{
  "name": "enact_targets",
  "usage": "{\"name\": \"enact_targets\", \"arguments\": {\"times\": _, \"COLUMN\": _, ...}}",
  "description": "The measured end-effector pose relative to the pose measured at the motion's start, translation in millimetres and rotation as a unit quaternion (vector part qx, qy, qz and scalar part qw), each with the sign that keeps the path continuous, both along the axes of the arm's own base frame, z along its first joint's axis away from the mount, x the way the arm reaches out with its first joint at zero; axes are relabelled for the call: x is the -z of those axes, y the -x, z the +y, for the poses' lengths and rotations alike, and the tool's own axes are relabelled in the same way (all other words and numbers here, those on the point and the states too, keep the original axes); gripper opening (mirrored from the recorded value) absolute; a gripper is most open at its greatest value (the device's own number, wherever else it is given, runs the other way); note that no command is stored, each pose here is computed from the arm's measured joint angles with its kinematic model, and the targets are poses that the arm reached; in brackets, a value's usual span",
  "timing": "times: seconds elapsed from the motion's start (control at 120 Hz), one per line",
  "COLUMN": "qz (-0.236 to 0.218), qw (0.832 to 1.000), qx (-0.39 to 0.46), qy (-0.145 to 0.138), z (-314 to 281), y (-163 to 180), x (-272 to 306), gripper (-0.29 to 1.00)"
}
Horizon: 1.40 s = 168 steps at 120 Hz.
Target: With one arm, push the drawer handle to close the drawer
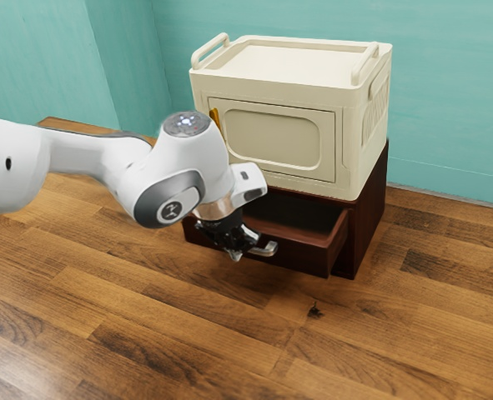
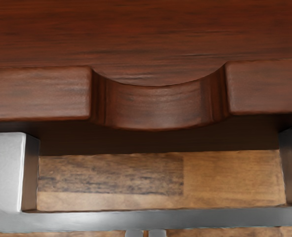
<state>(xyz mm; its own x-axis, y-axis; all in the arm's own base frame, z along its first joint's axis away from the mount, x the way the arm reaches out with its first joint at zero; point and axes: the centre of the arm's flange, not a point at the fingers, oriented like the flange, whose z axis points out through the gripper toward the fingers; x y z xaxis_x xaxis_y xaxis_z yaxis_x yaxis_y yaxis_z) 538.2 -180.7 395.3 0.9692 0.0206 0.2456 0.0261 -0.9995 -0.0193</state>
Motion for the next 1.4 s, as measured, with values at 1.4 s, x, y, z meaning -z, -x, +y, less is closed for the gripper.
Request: {"name": "enact_targets", "arguments": {"times": 1.4, "qz": -0.089, "qw": 0.996, "qx": -0.030, "qy": 0.003, "z": 11, "y": -85, "x": 15, "gripper": -0.08}}
